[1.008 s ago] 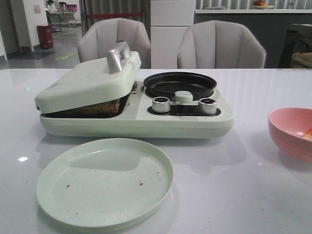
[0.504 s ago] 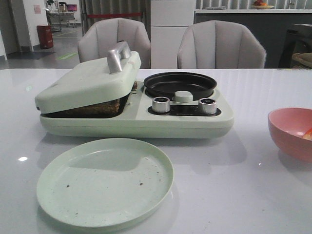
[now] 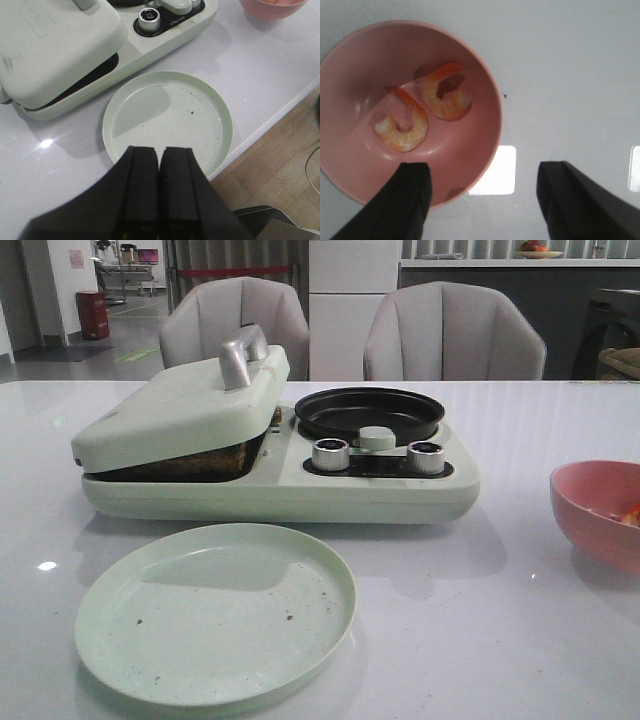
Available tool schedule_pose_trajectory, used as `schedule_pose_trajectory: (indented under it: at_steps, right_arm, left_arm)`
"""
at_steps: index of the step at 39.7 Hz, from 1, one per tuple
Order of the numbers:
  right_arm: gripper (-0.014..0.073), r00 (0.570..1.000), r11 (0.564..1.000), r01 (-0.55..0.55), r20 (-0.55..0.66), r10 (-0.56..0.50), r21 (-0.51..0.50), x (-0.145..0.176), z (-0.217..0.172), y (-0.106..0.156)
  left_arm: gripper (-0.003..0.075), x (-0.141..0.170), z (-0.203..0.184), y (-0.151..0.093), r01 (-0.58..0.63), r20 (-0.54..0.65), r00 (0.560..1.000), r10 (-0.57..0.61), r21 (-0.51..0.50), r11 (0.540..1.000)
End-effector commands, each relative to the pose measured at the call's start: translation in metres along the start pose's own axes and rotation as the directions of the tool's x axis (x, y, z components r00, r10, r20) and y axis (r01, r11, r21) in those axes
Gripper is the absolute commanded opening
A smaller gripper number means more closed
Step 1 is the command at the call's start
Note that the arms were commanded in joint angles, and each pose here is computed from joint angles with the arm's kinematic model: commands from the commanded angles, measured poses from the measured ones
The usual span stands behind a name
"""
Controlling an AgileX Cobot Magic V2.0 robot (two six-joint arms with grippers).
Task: Make breakfast with bread and shrimp
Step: 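Release the lid and move the right gripper over the pink bowl, then grasp the pink bowl rim with the right gripper and lift it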
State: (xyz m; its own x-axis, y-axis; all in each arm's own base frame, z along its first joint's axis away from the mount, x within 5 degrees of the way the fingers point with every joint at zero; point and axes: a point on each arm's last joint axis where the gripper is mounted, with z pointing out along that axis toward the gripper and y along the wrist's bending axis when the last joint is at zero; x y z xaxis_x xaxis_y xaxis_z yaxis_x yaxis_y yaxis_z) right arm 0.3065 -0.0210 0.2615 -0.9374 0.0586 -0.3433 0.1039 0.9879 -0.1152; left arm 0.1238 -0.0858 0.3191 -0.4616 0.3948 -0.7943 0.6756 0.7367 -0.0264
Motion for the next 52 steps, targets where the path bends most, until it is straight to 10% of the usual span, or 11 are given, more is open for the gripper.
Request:
schedule_pose_trajectory:
  at_steps: [1, 21, 41, 52]
  right_arm:
    - [0.0547, 0.999, 0.998, -0.013, 0.05, 0.016, -0.063, -0.017, -0.001, -0.009]
    - [0.0542, 0.999, 0.994, -0.03, 0.014, 0.031, -0.101, -0.041, 0.06, -0.029]
    - [0.0076, 1.0, 0.995, -0.029, 0.005, 0.029, -0.1, -0.045, 0.074, -0.029]
    - [0.0035, 0.998, 0.996, 0.032, 0.064, -0.027, -0.08, -0.047, 0.046, -0.022]
  left_arm:
    - [0.0099, -0.014, -0.007, 0.0, 0.011, 0.1, 0.995, -0.009, -0.015, 1.0]
    - [0.0099, -0.014, -0.007, 0.0, 0.011, 0.1, 0.995, -0.009, -0.015, 1.0]
    - [0.0099, -0.014, -0.007, 0.0, 0.011, 0.1, 0.995, -0.009, -0.015, 1.0]
    - [0.0099, -0.014, -0.007, 0.0, 0.011, 0.1, 0.995, -0.009, -0.015, 1.0]
